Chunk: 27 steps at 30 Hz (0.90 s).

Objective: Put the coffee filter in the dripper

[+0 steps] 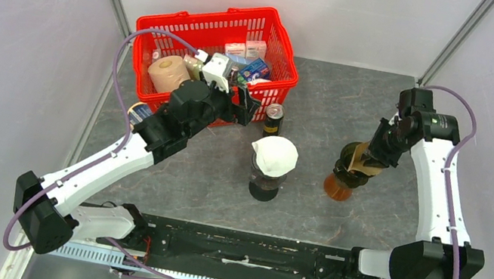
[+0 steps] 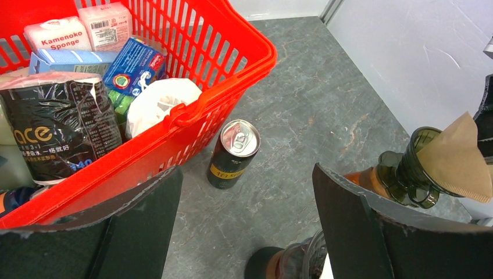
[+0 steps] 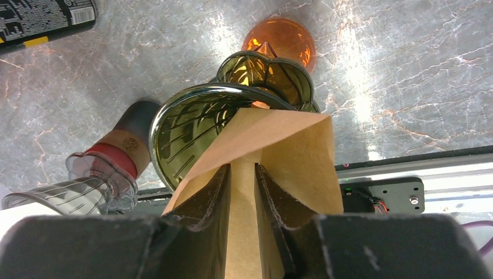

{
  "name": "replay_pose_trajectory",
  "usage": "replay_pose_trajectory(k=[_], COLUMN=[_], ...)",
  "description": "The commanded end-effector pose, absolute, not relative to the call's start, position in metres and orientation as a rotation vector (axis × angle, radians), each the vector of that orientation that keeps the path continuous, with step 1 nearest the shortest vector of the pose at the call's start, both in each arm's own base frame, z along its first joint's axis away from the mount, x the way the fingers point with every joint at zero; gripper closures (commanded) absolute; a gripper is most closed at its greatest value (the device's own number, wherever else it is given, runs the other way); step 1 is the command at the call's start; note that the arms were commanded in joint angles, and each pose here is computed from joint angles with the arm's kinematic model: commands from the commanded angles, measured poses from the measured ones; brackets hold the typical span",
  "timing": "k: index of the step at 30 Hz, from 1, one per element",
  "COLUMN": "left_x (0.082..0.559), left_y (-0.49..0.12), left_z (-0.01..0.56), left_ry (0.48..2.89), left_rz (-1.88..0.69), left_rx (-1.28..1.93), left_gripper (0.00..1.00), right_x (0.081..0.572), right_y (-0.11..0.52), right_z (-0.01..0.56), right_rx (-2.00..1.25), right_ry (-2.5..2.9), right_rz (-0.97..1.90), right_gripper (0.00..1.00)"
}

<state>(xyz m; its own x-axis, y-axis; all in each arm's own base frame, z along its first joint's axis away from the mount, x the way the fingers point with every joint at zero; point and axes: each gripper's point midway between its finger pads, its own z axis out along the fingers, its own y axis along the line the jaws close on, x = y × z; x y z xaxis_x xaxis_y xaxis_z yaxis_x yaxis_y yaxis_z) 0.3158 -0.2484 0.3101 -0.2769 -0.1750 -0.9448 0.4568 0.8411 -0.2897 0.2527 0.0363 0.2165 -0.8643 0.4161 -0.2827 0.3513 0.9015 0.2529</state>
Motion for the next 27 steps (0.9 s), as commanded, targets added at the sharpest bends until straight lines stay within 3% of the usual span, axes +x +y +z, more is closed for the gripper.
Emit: replay_pose_trajectory(k=[1, 27], left_x=[0.321, 0.323], left_y=[-0.248, -0.247], left_z=[0.325, 0.326], left_ry=[1.705, 1.704], left_rz=[-0.639, -0.627], left_rx=[0.174, 0.172], left_gripper=[0.11, 0.11], right_x=[0.249, 0.251], right_y=[0.033, 0.05], right_z=[0.211, 0.197], right_rx=[0.574, 0.528], right_ry=[2.749, 2.784], right_rz=[0.237, 0.263], right_gripper=[0.72, 0.74])
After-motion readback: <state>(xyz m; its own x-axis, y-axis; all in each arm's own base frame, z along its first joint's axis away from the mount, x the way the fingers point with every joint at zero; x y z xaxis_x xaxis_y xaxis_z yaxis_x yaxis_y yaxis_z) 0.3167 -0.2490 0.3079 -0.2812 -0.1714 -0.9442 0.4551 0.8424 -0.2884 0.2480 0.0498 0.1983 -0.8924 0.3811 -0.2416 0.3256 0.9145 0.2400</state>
